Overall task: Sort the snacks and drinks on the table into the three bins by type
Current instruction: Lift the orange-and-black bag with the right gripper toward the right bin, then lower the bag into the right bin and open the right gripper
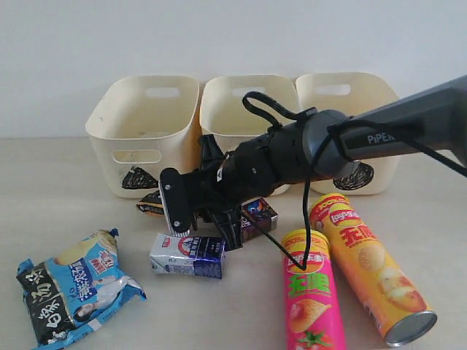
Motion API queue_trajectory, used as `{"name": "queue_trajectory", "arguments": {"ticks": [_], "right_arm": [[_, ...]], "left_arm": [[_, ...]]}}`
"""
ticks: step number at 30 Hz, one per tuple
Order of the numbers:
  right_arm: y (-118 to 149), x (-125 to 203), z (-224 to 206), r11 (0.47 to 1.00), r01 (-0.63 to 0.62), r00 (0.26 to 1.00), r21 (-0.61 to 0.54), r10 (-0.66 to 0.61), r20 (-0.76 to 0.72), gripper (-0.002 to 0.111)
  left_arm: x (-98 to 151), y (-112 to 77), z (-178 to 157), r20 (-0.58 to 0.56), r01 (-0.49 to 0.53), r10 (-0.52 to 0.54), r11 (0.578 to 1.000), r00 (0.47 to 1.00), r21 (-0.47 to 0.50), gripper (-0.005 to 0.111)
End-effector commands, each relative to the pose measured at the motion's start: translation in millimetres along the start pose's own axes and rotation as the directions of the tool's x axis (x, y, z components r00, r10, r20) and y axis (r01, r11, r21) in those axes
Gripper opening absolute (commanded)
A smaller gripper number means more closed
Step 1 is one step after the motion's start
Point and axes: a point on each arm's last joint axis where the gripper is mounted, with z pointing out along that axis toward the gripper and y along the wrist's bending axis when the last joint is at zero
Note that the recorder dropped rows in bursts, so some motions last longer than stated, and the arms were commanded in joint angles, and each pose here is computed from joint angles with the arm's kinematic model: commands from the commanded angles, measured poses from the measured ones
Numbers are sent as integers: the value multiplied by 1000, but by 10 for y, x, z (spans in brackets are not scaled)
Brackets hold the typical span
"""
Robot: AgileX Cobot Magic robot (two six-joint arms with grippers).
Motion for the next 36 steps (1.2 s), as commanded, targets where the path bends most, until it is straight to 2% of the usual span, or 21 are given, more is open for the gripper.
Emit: {"name": "queue_trajectory", "arguments": {"ticks": [1,7,12,19,24,27,29,30,33,34,35,36], "right_arm": [[-89,-22,-190,1000,20,1000,-17,-20,-5,1],[-213,-119,-547,998,13,1000,-54,-13,-1,0],[-330,-387,-992,999,-2,999,-41,4,52,0],[-460,-431,-1542,994,-106,992,-37,108,62,0],[-590,-443,-2083,982,-186,979,37,182,96,0],[-688,-371,-2399,964,-222,974,145,214,70,0],[-782,-129,-2518,929,-283,956,239,294,-11,0],[-818,44,-2522,899,-352,926,262,375,-41,0],[-888,435,-2547,826,-463,857,322,510,-74,0],[-906,567,-2550,787,-504,827,356,558,-62,0],[-919,803,-2550,716,-561,778,416,627,-29,0],[-911,950,-2529,666,-593,747,452,665,1,0]], "left_arm": [[-19,1,-6,14,8,-8,1000,1000,-2,4],[-19,1,-6,14,8,-8,1000,1000,-2,4],[-19,1,-6,14,8,-8,1000,1000,-2,4],[-19,1,-6,14,8,-8,1000,1000,-2,4],[-19,1,-6,14,8,-8,1000,1000,-2,4],[-19,1,-6,14,8,-8,1000,1000,-2,4],[-19,1,-6,14,8,-8,1000,1000,-2,4],[-19,1,-6,14,8,-8,1000,1000,-2,4],[-19,1,-6,14,8,-8,1000,1000,-2,4],[-19,1,-6,14,8,-8,1000,1000,-2,4],[-19,1,-6,14,8,-8,1000,1000,-2,4],[-19,1,-6,14,8,-8,1000,1000,-2,4]]}}
